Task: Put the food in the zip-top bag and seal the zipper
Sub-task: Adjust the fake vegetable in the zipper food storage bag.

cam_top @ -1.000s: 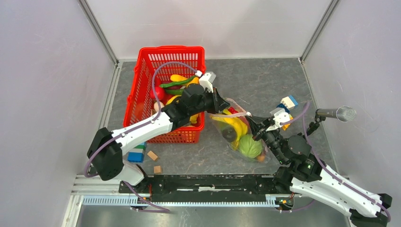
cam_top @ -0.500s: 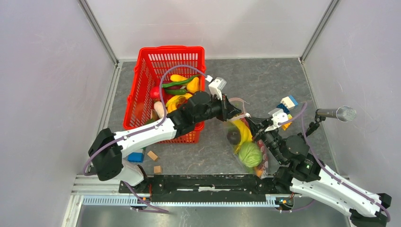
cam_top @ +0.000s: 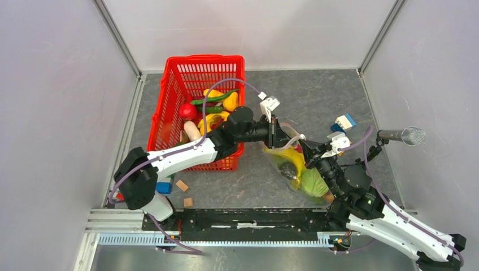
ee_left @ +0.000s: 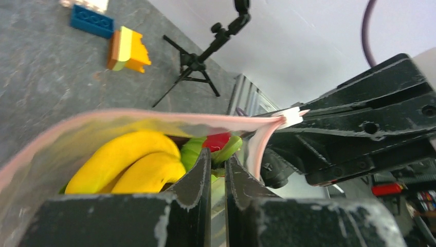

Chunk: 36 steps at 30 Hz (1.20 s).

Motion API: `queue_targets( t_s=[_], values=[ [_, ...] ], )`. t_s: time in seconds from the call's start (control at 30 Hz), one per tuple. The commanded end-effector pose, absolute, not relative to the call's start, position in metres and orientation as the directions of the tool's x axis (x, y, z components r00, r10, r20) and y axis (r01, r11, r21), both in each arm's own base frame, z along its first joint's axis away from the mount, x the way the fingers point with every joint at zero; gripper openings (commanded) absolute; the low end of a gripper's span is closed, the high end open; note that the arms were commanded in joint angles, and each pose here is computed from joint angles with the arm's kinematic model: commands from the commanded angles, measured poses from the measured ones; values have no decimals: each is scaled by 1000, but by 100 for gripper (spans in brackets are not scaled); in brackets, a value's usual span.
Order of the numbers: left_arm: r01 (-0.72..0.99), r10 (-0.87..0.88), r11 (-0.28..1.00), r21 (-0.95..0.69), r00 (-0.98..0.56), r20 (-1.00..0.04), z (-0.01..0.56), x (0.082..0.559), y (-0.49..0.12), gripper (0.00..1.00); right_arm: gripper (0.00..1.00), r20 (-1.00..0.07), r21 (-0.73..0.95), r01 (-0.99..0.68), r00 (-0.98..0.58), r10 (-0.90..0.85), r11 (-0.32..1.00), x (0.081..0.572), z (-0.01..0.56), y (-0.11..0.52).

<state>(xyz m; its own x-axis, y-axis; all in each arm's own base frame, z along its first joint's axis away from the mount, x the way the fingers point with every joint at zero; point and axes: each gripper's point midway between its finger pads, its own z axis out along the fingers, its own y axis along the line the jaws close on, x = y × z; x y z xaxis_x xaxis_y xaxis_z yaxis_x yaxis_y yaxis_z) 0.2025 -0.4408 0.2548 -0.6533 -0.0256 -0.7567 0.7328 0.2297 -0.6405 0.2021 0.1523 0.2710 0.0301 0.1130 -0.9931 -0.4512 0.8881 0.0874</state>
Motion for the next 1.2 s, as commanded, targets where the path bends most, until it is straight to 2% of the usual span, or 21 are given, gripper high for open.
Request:
queue_targets(
  t_s=[0.0,0.13,0.33,0.53,0.7,1.0,1.17],
  values=[
    [718,153,101,-688,-695,-703,251,167,-461,2,0,-948,206,-469,121,293,859,198,318,147],
    [732,197,209,-649,-681,-705,218,166,-464,2,0,-949,205,-465,120,291,861,197,319,145],
    [738,180,292,-608,-667,-723,202,162,-469,2,0,-948,213,-450,119,294,867,199,317,143],
    [754,101,242,-610,-645,-757,220,158,-489,2,0,-943,222,-468,120,310,856,197,317,146],
    [723,-52,247,-645,-655,-754,230,175,-495,2,0,-935,232,-506,120,334,831,192,321,150],
    [692,-19,275,-668,-691,-723,188,175,-503,2,0,-905,250,-564,154,397,787,181,340,150],
    [697,10,193,-690,-705,-709,186,159,-512,2,0,-901,254,-574,152,407,779,180,342,151]
  ],
)
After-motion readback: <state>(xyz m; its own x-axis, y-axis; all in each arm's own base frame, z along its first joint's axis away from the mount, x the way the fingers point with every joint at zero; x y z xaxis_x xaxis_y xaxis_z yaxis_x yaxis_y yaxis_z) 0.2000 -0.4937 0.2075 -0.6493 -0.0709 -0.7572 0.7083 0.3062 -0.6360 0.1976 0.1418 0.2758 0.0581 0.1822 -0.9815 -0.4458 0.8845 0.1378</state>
